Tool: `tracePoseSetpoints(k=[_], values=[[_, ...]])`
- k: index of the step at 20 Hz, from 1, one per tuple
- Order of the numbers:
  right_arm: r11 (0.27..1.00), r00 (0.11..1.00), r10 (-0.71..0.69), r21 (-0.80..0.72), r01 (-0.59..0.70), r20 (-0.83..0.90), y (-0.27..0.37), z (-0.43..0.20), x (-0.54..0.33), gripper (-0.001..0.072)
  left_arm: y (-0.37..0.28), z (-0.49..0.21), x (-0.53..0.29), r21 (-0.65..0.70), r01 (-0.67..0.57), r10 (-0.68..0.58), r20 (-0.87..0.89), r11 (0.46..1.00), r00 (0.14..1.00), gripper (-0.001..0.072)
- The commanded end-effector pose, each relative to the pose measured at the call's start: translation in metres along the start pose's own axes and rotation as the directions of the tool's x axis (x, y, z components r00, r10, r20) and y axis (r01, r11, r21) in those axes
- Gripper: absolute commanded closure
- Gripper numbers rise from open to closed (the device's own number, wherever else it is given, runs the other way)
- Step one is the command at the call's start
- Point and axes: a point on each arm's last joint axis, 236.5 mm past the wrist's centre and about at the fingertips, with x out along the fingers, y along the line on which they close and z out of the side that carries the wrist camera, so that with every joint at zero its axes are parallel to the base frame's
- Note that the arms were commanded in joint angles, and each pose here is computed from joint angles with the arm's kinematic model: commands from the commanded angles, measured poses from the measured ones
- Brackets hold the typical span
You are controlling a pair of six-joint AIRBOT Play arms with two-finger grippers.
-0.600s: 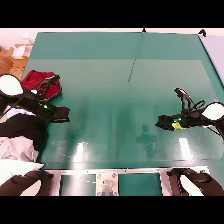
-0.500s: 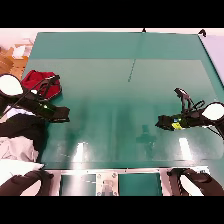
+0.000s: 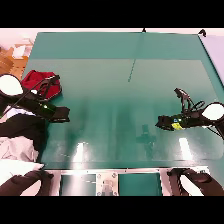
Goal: Fold the shirts.
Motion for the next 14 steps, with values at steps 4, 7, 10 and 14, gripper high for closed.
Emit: tracePoseSetpoints(k=[4,7,10,14], values=[[1.0,1.0,0.0,0.0,0.0,0.003,0.0,0.001,0.0,0.0694,-0.002,0.027,-0.001,-0.002,0.008,-0.008,0.115,1.0,0.993,0.0678],[1.0,0.999,-0.001,0.0,0.001,0.038,0.0,0.009,0.0,0.0694,0.025,0.066,-0.016,0.01,-0.123,0.115,0.276,0.992,0.954,0.054],[1.0,0.998,-0.001,0.0,0.001,0.059,0.0,0.014,0.0,0.0694,0.091,0.129,-0.091,-0.098,-0.445,0.424,0.535,0.89,0.731,-0.0013],[1.0,0.995,-0.002,0.0,0.002,0.096,-0.001,0.023,-0.001,0.0457,0.189,0.168,-0.133,-0.288,-0.515,0.583,0.527,0.807,0.618,-0.0013]])
